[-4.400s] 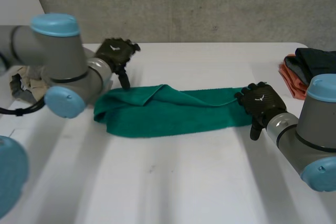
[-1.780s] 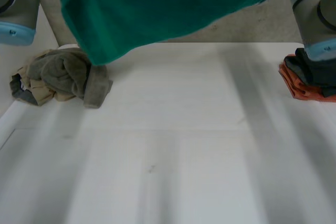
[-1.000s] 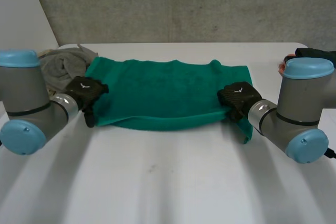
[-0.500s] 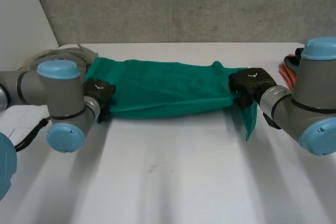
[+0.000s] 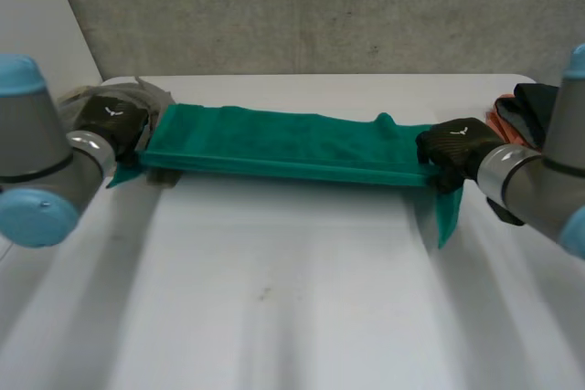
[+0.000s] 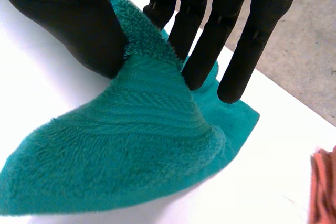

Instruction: Fold the laundry.

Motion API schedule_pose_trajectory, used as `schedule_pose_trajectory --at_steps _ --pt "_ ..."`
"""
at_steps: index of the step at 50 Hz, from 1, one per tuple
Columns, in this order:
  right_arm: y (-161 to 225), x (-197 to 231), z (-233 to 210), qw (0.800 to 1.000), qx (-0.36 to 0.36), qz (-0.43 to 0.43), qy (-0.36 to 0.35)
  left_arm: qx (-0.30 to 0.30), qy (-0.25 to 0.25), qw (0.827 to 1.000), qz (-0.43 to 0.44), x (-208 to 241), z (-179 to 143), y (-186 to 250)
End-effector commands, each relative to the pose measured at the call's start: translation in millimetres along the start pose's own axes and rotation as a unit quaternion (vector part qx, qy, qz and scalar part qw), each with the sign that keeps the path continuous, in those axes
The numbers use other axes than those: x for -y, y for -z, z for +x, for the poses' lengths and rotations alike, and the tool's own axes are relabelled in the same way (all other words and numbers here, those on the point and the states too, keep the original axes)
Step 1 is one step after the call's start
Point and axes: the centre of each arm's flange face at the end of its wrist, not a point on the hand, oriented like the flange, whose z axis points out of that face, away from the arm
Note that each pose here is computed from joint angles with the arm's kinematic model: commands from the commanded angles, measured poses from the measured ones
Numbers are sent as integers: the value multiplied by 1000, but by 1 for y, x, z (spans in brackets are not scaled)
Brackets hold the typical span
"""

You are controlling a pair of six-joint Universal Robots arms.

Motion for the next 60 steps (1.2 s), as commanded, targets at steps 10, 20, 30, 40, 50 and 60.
schedule_pose_trajectory --at_steps 10,20,30,40,50,60 --pt "78 -14 4 935 168 -220 221 -154 -173 971 -64 15 6 112" --pt "20 -20 20 948 100 -186 239 -138 -210 965 -77 -3 21 15" --pt "-10 105 82 956 -159 156 191 144 20 943 300 177 -85 -2" --pt "20 169 108 890 -224 374 133 170 83 900 392 195 -97 1" --pt "-17 112 82 954 -107 260 107 104 70 959 256 113 -55 -31" --pt "-64 -6 44 998 21 47 35 -22 26 992 124 16 24 -37"
